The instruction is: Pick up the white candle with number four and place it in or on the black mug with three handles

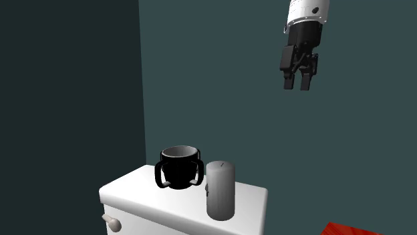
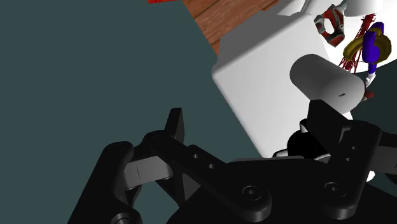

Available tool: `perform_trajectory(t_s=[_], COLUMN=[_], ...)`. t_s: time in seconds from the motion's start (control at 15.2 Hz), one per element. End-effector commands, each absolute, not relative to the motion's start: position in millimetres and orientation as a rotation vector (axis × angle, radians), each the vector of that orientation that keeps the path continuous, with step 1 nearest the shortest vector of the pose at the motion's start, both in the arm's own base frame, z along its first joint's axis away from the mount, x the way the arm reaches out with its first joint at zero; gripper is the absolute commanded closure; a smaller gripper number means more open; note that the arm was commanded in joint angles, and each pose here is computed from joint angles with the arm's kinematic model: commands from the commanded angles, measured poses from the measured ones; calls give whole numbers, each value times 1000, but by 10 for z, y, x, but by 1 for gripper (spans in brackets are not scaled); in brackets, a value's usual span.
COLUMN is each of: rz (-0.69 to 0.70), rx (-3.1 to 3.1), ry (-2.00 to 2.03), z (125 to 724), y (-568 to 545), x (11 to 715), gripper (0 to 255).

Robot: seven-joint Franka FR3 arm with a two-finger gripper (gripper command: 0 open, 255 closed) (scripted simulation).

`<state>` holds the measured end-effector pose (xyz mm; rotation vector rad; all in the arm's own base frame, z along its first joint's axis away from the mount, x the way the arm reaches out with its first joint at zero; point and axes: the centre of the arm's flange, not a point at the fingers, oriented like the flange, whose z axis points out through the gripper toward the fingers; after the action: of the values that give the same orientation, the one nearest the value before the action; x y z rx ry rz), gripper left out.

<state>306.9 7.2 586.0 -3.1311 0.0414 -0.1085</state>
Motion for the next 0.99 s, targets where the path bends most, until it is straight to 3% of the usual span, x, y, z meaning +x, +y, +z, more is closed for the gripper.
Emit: perform_trajectory(t_s=[0.0, 0.92], rz=[-108, -248], rx=[-3131, -3094], ry=[41, 146], z=[5860, 4541], y=[72, 1312], x=[3069, 3249], gripper=[0, 0])
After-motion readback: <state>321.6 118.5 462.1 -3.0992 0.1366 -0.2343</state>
